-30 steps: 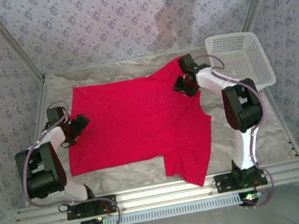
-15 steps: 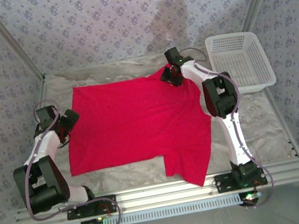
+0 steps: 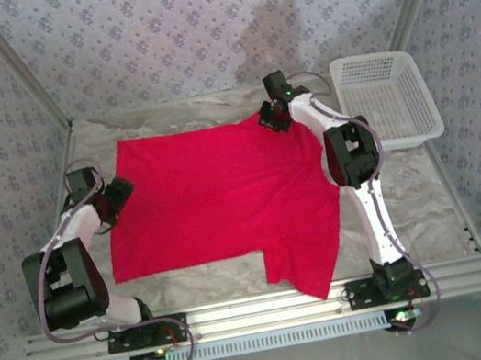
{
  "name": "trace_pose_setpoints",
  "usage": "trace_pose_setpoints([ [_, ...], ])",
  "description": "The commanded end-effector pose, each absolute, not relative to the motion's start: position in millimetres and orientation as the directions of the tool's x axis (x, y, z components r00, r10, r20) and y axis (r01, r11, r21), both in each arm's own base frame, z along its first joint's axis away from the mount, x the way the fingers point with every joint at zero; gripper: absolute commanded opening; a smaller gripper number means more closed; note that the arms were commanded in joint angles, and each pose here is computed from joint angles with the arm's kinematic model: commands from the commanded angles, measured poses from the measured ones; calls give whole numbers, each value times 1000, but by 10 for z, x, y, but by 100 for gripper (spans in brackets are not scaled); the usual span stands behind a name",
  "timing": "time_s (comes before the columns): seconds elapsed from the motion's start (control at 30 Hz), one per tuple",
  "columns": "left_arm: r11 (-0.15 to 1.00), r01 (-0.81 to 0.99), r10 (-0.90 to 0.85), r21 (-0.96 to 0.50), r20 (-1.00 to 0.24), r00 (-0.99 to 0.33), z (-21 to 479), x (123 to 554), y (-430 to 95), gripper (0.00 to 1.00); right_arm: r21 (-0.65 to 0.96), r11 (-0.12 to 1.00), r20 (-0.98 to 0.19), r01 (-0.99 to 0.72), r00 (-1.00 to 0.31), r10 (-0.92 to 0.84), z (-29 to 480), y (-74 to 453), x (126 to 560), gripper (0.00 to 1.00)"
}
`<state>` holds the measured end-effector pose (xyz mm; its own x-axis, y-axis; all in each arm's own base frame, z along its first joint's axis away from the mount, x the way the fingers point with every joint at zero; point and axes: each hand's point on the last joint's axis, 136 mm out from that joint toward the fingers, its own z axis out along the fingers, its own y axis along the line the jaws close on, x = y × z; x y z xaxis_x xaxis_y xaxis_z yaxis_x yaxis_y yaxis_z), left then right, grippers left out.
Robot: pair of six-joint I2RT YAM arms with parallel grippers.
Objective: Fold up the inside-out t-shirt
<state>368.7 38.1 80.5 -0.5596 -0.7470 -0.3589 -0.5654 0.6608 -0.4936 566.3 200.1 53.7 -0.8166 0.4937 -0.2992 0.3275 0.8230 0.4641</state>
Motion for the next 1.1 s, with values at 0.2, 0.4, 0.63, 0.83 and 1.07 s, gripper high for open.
trace_pose_setpoints([
  [0.2, 674, -532, -734, -512, -385, -560, 984, 3815, 371, 76, 446, 809, -275, 383, -802, 531, 372, 1916, 5756, 16],
  [0.4, 684, -530, -725, -501, -389, -568, 994, 3805, 378, 71, 485, 801, -323, 351, -779, 537, 687, 1951, 5888, 0],
  [0.63, 685, -529, -723, -501, -377, -578, 977, 3802, 355, 69, 573, 802, -526, 168, -676, 517, 1390, 2002, 6443, 0],
  [0.83, 696, -521, -710, -494, -370, -599, 978, 3777, 281, 69, 697, 717, -549, 11, -635, 544, 1418, 2255, 6907, 43],
  [1.07, 713, -481, -689, -510, -382, -616, 1169, 3869, 88, 69, 710, 702, -422, 58, -763, 490, 1342, 2268, 6520, 83],
])
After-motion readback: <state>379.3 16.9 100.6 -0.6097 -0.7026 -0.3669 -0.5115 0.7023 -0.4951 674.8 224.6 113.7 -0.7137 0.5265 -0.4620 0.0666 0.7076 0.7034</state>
